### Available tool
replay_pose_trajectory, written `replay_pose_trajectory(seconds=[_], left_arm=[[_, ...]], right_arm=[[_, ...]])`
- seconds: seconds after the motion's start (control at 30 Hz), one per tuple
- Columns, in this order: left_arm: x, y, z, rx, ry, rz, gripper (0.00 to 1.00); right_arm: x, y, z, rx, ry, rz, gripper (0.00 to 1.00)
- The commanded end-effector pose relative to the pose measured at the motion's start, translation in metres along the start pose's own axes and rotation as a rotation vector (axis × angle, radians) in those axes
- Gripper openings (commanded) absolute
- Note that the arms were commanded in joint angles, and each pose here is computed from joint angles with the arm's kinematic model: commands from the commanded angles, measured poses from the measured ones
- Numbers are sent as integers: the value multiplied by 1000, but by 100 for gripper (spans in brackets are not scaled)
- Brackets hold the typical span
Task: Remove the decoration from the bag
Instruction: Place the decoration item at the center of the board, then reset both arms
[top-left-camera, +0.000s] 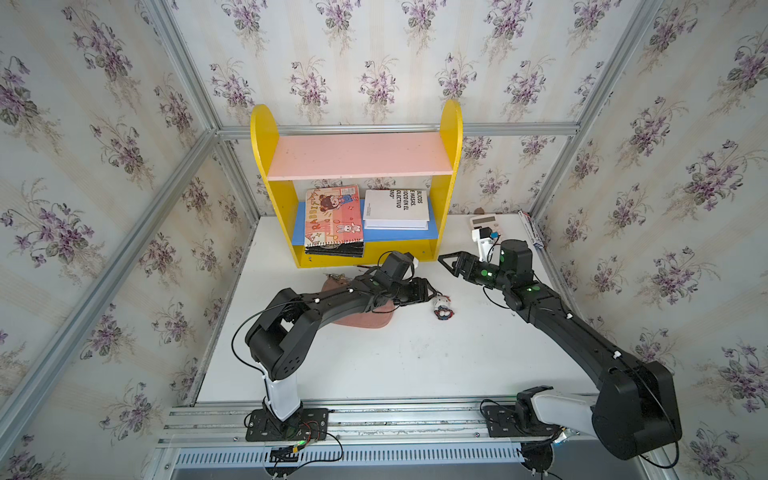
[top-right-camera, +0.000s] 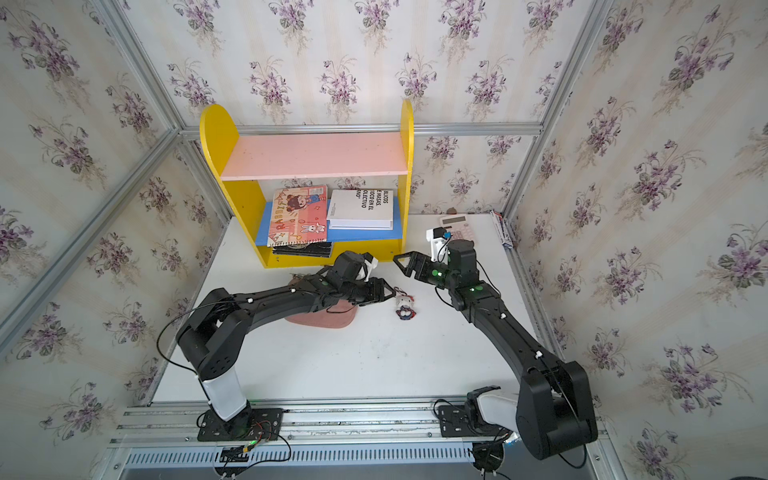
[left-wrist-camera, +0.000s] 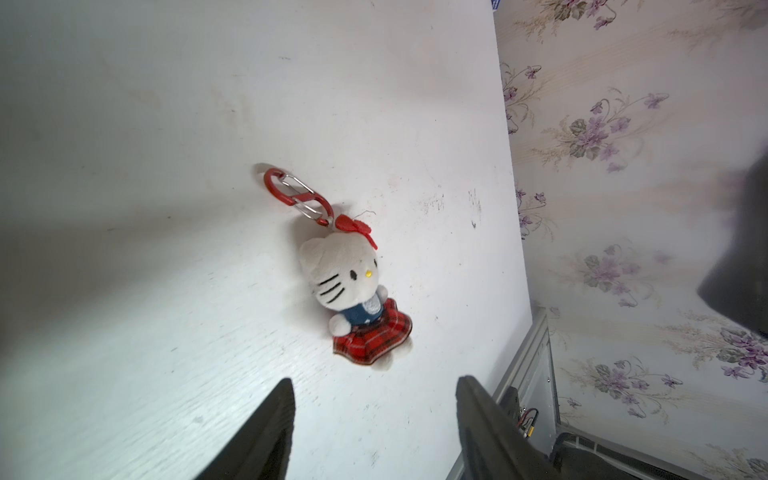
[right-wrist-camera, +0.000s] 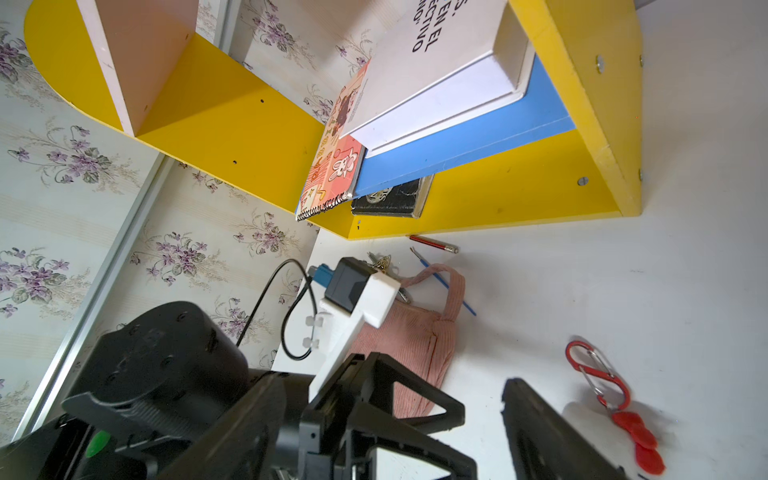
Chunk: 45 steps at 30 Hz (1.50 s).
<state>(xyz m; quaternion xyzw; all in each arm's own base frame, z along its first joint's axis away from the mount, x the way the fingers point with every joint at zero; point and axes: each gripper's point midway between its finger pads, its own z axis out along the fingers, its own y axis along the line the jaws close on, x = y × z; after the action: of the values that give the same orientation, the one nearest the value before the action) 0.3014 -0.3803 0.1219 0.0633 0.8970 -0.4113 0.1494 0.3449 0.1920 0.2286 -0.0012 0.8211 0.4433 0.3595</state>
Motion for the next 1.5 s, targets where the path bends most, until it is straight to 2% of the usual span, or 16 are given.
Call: replay_pose_trajectory(seconds=[0.0, 0.17, 0.23, 0.33, 0.4, 0.47, 0.53, 0.63, 0.73, 0.83, 0.93, 1.03, 1.2, 1.23, 1.3, 1.47], left_arm=[[-12, -1, -34, -66, -116, 86, 64], [-30, 15, -103, -276, -327, 267, 67], [-44, 17, -144, -373, -463, 342, 69], [-61, 32, -197, -558, -646, 478, 74], [-71, 41, -224, -682, -763, 624, 77], [-81, 55, -249, -801, -865, 686, 79], [-89, 78, -271, -909, -889, 654, 79], [-94, 120, -305, -1055, -933, 531, 80], [-89, 167, -329, -1165, -976, 403, 79], [-81, 212, -336, -1209, -1003, 322, 79], [-76, 240, -323, -1117, -990, 283, 79], [-73, 259, -306, -1042, -978, 288, 79], [-85, 264, -284, -1006, -967, 410, 79], [-84, 272, -273, -1000, -923, 414, 79], [-85, 276, -264, -990, -913, 439, 79], [-82, 297, -263, -994, -878, 338, 86]], right_arm=[[-6, -10, -6, 51, -43, -34, 87], [-16, -37, -20, 185, -153, -98, 90], [-28, -45, -29, 244, -243, -128, 94], [-57, -51, -52, 338, -439, -188, 98], [-75, -63, -75, 441, -595, -175, 98], [-83, -73, -100, 557, -708, -255, 98], [-79, -88, -117, 704, -737, -406, 99], [-62, -125, -140, 933, -757, -473, 97], [-46, -149, -132, 970, -743, -491, 100], [-41, -166, -129, 1014, -781, -502, 100], [-36, -177, -121, 1038, -749, -544, 100], [-25, -180, -105, 957, -696, -583, 100], [-24, -184, -97, 907, -694, -604, 100], [-24, -186, -98, 906, -693, -592, 100], [-23, -187, -99, 883, -693, -589, 100], [-14, -192, -108, 836, -727, -556, 100]])
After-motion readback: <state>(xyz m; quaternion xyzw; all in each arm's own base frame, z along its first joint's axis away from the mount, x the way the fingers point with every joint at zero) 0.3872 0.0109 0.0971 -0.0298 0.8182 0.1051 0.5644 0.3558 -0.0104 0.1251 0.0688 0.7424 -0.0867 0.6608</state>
